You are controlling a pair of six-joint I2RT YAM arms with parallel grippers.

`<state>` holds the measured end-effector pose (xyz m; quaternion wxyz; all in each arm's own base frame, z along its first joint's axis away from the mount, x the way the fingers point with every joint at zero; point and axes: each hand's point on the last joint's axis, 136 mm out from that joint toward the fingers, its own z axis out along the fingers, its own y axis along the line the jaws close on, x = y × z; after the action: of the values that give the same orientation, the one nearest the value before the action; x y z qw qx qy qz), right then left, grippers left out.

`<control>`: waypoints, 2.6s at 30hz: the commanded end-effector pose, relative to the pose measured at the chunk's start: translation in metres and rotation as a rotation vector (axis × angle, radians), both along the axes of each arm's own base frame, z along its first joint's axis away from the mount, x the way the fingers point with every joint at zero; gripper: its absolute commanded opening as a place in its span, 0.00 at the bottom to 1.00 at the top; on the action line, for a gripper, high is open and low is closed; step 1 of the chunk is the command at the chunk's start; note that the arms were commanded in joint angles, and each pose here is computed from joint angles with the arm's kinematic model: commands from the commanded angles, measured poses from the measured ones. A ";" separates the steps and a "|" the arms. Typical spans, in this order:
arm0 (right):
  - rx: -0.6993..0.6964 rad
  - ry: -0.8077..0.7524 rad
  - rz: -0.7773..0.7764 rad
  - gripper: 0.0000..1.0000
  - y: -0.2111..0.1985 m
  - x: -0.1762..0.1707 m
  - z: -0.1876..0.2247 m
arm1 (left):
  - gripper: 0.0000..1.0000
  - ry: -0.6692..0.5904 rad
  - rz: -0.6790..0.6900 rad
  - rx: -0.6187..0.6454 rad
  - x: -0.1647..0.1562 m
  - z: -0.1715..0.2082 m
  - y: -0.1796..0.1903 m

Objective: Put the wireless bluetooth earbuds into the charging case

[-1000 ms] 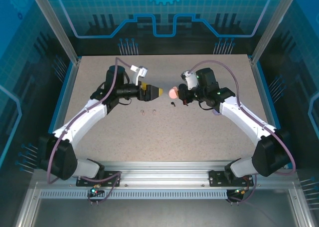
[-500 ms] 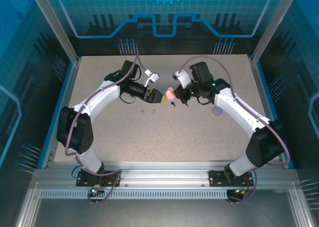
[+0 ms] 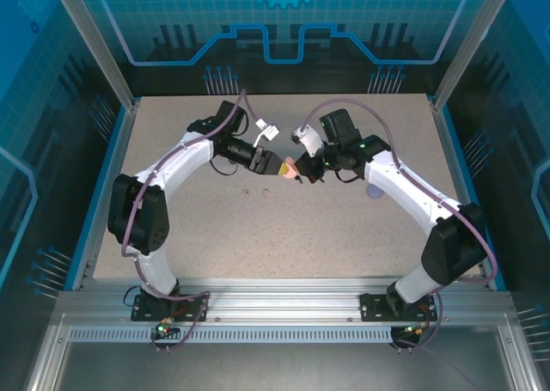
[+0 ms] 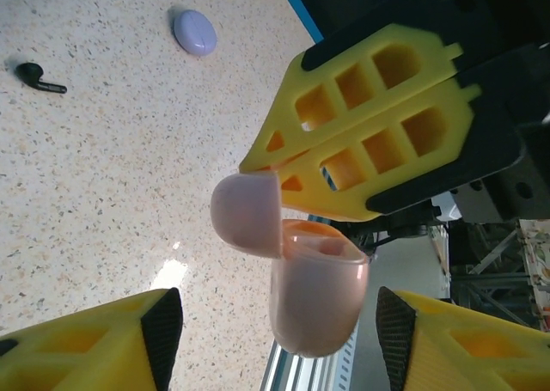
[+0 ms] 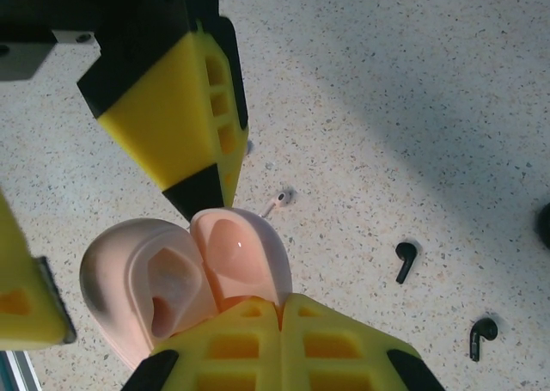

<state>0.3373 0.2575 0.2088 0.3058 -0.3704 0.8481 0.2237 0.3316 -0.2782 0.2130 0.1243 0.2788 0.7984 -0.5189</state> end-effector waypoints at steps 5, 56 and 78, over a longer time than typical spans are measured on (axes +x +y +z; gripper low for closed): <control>0.034 -0.012 0.043 0.00 0.015 -0.003 0.015 | 0.60 0.013 -0.052 -0.039 -0.010 0.005 -0.008; 0.026 -0.012 -0.018 0.00 0.008 0.009 0.009 | 0.01 -0.054 -0.001 -0.078 -0.007 0.008 -0.005; 0.161 0.232 -0.397 0.60 -0.028 0.009 0.017 | 0.00 -0.558 0.574 -0.037 0.015 0.058 0.086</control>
<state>0.3522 0.2223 0.2634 0.3413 -0.1919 0.8791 0.2717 0.3284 -0.2074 0.2350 0.3767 0.2016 0.8014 -0.4185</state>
